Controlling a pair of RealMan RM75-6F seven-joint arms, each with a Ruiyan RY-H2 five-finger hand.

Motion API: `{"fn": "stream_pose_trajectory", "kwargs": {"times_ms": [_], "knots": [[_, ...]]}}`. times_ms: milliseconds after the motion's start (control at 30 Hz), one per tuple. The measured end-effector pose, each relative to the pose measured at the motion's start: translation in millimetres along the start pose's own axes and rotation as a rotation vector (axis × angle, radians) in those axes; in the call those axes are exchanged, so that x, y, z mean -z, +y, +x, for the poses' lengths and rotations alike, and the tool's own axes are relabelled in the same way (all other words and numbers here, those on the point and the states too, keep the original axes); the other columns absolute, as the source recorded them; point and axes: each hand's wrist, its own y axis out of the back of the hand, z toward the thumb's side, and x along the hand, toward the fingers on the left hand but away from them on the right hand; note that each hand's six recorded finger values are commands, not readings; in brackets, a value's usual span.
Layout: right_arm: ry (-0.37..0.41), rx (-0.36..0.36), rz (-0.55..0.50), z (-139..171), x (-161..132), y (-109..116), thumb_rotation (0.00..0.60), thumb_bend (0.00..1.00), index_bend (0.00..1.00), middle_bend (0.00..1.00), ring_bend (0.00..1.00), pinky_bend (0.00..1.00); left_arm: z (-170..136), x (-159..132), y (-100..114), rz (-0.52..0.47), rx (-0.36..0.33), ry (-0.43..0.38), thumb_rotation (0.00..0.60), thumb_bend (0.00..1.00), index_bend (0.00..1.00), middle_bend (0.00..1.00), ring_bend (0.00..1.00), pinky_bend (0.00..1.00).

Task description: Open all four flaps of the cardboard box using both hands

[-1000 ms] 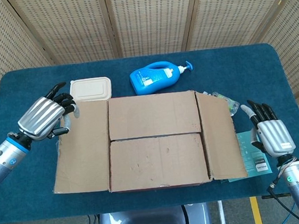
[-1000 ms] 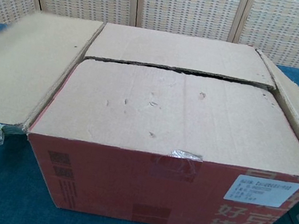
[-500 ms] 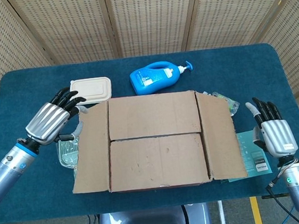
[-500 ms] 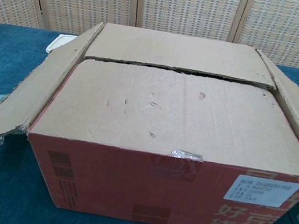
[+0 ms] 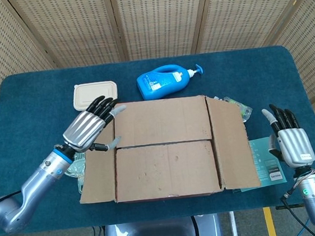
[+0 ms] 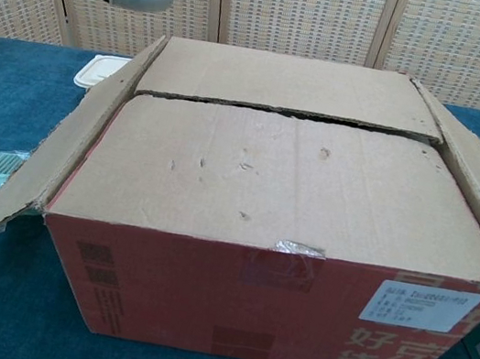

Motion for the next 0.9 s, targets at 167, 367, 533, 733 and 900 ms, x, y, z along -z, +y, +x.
{"fn": "stream_pose_trajectory", "kwargs": {"times_ms": [167, 367, 533, 733, 900], "knots": [[-0.002, -0.001, -0.003, -1, 2, 0, 0.6, 0.8, 0.0, 0.0, 0.0, 0.0, 15, -14, -7, 0.005, 0.012, -0.018, 0.487, 0.38, 0.0, 0.0, 0.0, 0.0], [-0.006, -0.002, -0.006, -1, 4, 0, 0.6, 0.8, 0.0, 0.0, 0.0, 0.0, 21, -21, -12, -0.007, 0.026, -0.02, 0.495, 0.31, 0.0, 0.0, 0.0, 0.0], [-0.011, -0.005, -0.01, -2, 6, 0, 0.6, 0.79, 0.0, 0.0, 0.0, 0.0, 23, -27, -19, -0.014, 0.044, -0.021, 0.498, 0.24, 0.0, 0.0, 0.0, 0.0], [-0.01, -0.009, -0.018, -1, 9, 0, 0.6, 0.78, 0.0, 0.0, 0.0, 0.0, 24, -32, -27, -0.009, 0.058, -0.016, 0.497, 0.22, 0.0, 0.0, 0.0, 0.0], [-0.014, -0.01, -0.02, 0, 11, 0, 0.6, 0.78, 0.0, 0.0, 0.0, 0.0, 26, -37, -34, 0.0, 0.056, -0.011, 0.495, 0.22, 0.0, 0.0, 0.0, 0.0]]}}
